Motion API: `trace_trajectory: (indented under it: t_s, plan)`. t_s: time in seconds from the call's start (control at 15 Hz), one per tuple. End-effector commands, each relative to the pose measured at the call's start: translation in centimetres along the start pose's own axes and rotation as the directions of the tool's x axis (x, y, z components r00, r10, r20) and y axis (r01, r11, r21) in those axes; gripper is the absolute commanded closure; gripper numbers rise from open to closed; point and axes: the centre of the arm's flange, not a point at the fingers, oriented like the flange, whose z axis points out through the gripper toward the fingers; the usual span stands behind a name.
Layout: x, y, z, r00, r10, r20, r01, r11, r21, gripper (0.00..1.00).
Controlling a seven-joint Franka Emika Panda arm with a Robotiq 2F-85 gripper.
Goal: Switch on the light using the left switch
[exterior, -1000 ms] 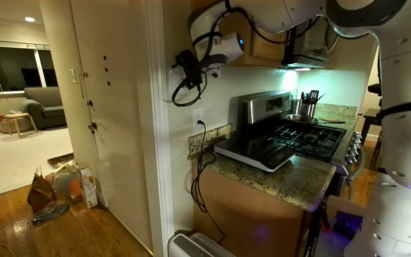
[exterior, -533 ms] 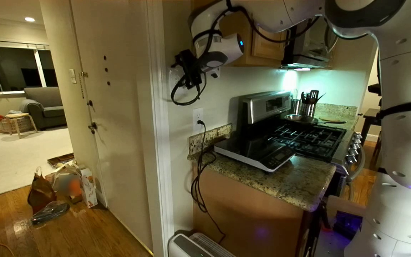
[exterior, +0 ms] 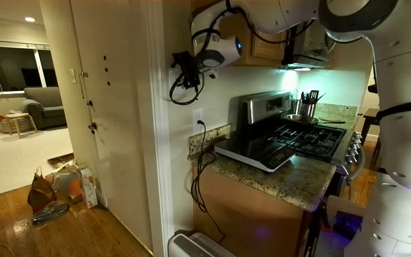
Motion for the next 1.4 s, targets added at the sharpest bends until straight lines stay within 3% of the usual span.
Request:
trace_trajectory:
  t_s: [0.0, 0.27, 0.93, 1.07, 1.33]
  plan:
    - [0.1, 1.1, 1.4, 1.0, 0.008, 0.017, -0.009, 0.999, 0.039, 0.0]
    - [-0.2, 0.7, 1.2, 1.0, 0.007, 0.029, -0.009, 0.998, 0.06, 0.0]
    - [-2.1, -2.2, -4.2, 0.997, -0.055, 0.045, 0.049, 0.992, 0.116, 0.0]
    - [-2.4, -2.8, -5.5, 0.996, -0.068, 0.056, 0.062, 0.994, 0.094, 0.0]
    - [-4.2, 0.1, -7.6, 0.986, -0.099, 0.133, 0.111, 0.99, -0.084, 0.0]
